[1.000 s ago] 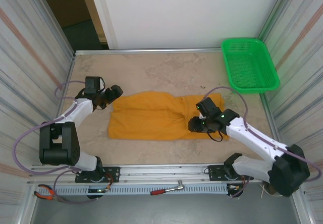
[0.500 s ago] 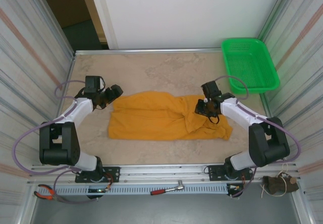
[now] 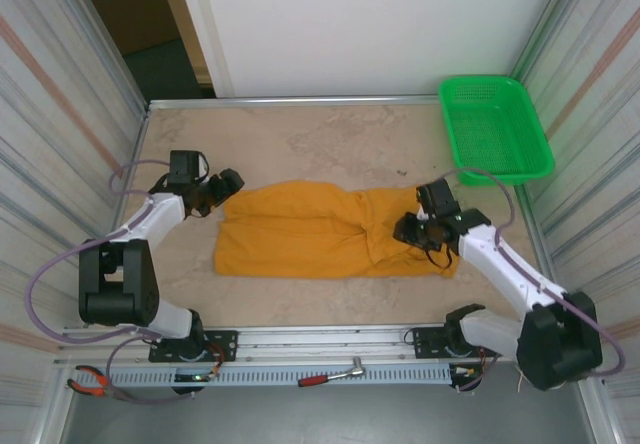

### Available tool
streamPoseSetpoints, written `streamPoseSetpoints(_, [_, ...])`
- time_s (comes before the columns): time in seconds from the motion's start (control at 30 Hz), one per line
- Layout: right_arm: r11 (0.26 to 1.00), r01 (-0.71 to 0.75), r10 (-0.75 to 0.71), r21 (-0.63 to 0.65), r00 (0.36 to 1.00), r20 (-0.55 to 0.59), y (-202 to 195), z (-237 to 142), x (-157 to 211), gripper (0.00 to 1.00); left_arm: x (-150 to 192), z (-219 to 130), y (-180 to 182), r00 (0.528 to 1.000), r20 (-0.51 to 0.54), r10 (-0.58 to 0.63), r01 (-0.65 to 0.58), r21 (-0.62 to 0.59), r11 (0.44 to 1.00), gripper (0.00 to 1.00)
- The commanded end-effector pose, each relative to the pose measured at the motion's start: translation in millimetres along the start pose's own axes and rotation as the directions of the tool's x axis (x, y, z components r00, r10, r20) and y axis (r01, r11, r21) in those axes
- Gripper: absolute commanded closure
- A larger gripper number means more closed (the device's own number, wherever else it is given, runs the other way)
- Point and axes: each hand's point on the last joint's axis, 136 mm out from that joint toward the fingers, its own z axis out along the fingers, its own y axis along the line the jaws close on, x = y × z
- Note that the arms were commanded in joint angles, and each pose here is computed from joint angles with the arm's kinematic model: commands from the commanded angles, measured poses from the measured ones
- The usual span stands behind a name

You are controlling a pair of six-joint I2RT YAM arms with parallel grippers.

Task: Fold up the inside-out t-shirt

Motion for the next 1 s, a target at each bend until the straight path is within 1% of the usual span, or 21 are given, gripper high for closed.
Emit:
streamPoseSetpoints(0.0, [0.989,0.144,-0.145,-0.039,0.989,-0.011,43,9,-20,0.60,2,2,11,0.999,-0.026,-0.026,0.024,-0.083,0.996,0.17])
streamPoseSetpoints(0.1, [0.965,0.262,-0.262,-0.002,0.964,-0.045,72,33,-27,0.58,2,9,14,0.998,-0.056,-0.018,0.012,-0.105,0.994,0.19])
streamPoseSetpoints(0.17, [0.953,0.301,-0.299,0.023,0.951,-0.074,81,53,-28,0.57,1,14,13,0.998,-0.065,-0.003,-0.003,-0.105,0.994,0.21])
streamPoseSetpoints(0.27, [0.933,0.347,-0.337,0.100,0.936,-0.107,77,79,-25,0.56,-1,20,13,0.996,-0.085,0.012,-0.022,-0.115,0.993,0.22])
streamPoseSetpoints(0.4, [0.924,0.360,-0.341,0.132,0.929,-0.147,66,98,-13,0.56,0,26,10,0.995,-0.092,0.025,-0.035,-0.102,0.994,0.23])
streamPoseSetpoints(0.47, [0.922,0.361,-0.337,0.140,0.927,-0.165,59,103,-6,0.57,4,31,9,0.994,-0.107,0.031,-0.042,-0.099,0.994,0.25])
streamPoseSetpoints(0.5, [0.921,0.360,-0.334,0.147,0.926,-0.173,55,105,-3,0.61,6,34,9,0.993,-0.115,0.033,-0.045,-0.099,0.994,0.27])
streamPoseSetpoints(0.57, [0.921,0.356,-0.326,0.158,0.927,-0.187,47,107,0,0.75,10,41,9,0.991,-0.128,0.037,-0.050,-0.098,0.994,0.35])
streamPoseSetpoints(0.63, [0.924,0.347,-0.317,0.159,0.930,-0.186,43,105,2,0.90,13,48,10,0.990,-0.138,0.036,-0.050,-0.099,0.994,0.50])
streamPoseSetpoints(0.67, [0.925,0.344,-0.315,0.159,0.931,-0.183,41,103,2,0.93,13,50,11,0.989,-0.142,0.037,-0.051,-0.100,0.994,0.60])
streamPoseSetpoints(0.7, [0.928,0.337,-0.309,0.159,0.934,-0.179,39,100,2,0.96,13,53,11,0.989,-0.144,0.038,-0.053,-0.101,0.994,0.73])
streamPoseSetpoints(0.73, [0.929,0.333,-0.305,0.159,0.936,-0.176,37,97,2,0.96,12,54,12,0.989,-0.144,0.042,-0.057,-0.105,0.993,0.85])
streamPoseSetpoints(0.77, [0.931,0.327,-0.299,0.160,0.938,-0.175,34,95,3,0.96,10,55,11,0.989,-0.141,0.049,-0.064,-0.108,0.992,0.94])
streamPoseSetpoints(0.8, [0.933,0.321,-0.294,0.162,0.940,-0.173,32,93,4,0.96,7,55,12,0.989,-0.137,0.054,-0.070,-0.112,0.991,1.00])
streamPoseSetpoints(0.93, [0.942,0.292,-0.260,0.164,0.947,-0.187,19,93,17,0.95,-5,52,12,0.991,-0.110,0.073,-0.086,-0.124,0.988,1.00])
streamPoseSetpoints(0.97, [0.947,0.280,-0.249,0.158,0.950,-0.191,17,94,21,0.92,-8,51,13,0.992,-0.103,0.070,-0.083,-0.127,0.988,1.00])
